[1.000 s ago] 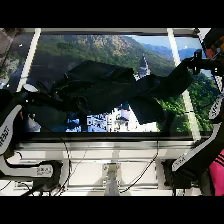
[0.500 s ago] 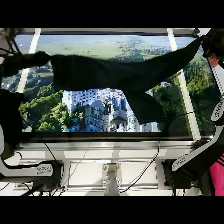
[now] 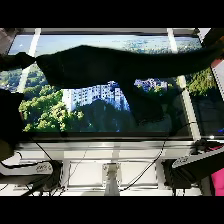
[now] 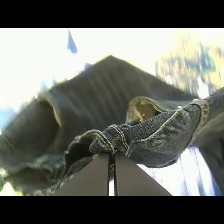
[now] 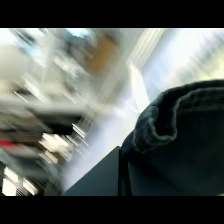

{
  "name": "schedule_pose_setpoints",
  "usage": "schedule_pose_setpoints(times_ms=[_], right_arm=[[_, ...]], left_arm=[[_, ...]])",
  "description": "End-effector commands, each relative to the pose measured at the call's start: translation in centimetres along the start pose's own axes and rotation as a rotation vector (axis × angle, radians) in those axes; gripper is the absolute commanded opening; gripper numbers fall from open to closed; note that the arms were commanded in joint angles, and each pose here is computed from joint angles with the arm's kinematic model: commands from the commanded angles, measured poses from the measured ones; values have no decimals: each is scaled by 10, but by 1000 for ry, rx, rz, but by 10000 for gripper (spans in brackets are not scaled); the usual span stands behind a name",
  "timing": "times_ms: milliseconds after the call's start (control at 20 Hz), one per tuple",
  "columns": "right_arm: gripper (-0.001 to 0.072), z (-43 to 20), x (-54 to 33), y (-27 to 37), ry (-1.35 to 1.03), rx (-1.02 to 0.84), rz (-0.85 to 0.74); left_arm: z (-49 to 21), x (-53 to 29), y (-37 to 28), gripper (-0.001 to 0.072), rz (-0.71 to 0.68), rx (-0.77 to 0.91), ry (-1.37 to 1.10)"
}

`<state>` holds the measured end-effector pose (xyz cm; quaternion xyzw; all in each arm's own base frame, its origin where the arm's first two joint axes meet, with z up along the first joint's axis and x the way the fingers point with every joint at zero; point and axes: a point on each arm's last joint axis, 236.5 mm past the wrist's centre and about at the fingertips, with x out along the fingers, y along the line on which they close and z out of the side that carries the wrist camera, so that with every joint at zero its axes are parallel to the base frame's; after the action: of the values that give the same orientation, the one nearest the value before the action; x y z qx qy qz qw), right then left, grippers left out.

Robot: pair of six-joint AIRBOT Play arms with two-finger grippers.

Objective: Fold the clothes and pants, and hang the long-sleeved shirts on hangers.

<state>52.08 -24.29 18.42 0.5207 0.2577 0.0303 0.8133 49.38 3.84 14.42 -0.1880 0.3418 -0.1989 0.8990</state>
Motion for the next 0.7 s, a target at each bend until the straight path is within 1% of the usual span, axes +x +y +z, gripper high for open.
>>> schedule_pose_setpoints(times_ms=[0, 100, 200, 350, 550, 650], right_arm=[[19, -63, -43, -52, 275, -59, -221], [19, -97, -56, -72, 421, -49, -293], [19, -117, -67, -85, 512, -24, -342], [19, -127, -82, -97, 537, -5, -417], [18, -165, -110, -113, 582, 100, -466], [18, -190, -130, -127, 596, 169, -507]], left_arm=[[-33, -5, -13, 18, -83, 17, 124], [-49, -1, -13, 18, -104, 6, 162], [-73, 4, -13, 17, -125, -17, 215], [-115, 5, -9, 16, -114, -20, 288], [-172, -11, 17, 17, 31, 14, 416], [-173, -22, 27, 16, 84, 47, 401]])
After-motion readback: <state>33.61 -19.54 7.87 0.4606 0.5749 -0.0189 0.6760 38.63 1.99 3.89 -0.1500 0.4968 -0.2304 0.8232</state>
